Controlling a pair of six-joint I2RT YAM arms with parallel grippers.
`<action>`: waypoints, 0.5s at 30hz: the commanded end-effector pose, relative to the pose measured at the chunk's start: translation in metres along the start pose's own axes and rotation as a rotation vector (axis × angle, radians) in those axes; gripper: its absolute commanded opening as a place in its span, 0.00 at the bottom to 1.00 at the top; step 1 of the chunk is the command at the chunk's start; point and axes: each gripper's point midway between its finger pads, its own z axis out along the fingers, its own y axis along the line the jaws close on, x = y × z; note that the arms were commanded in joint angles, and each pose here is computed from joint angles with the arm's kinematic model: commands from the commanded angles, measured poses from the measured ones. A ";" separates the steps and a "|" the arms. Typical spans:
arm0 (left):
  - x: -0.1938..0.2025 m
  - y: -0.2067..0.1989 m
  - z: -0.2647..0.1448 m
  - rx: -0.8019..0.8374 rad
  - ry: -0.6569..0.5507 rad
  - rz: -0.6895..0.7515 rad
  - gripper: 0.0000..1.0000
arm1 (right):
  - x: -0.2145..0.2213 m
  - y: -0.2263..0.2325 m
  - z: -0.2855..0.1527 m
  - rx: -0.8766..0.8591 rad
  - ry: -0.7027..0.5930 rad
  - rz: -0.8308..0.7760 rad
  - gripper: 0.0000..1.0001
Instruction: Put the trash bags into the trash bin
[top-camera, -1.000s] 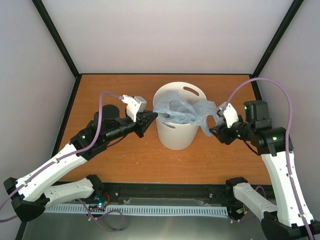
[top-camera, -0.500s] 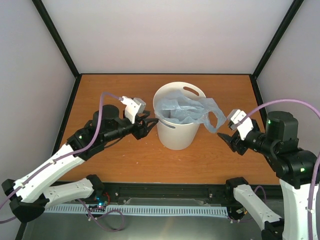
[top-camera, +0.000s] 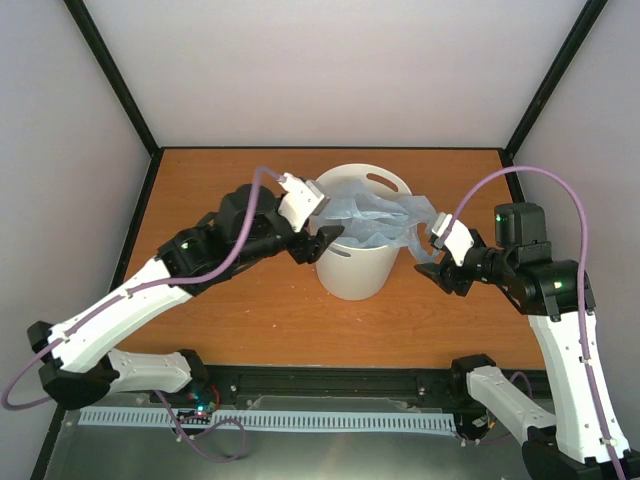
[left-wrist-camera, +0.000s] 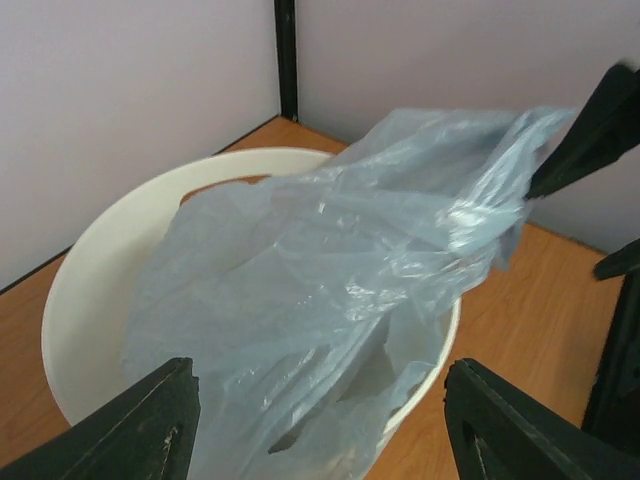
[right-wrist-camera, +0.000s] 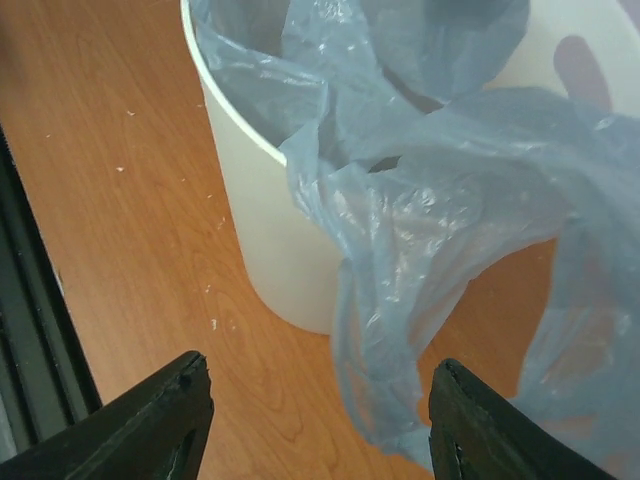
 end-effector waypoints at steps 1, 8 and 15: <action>-0.003 0.012 0.010 -0.091 0.034 0.091 0.69 | -0.011 -0.015 0.006 0.052 -0.055 -0.008 0.60; 0.010 0.048 0.021 -0.302 0.065 0.017 0.68 | -0.003 -0.026 0.035 0.020 -0.031 0.023 0.61; 0.018 0.054 0.031 -0.344 0.060 -0.037 0.56 | -0.004 -0.034 0.050 0.021 -0.035 0.041 0.52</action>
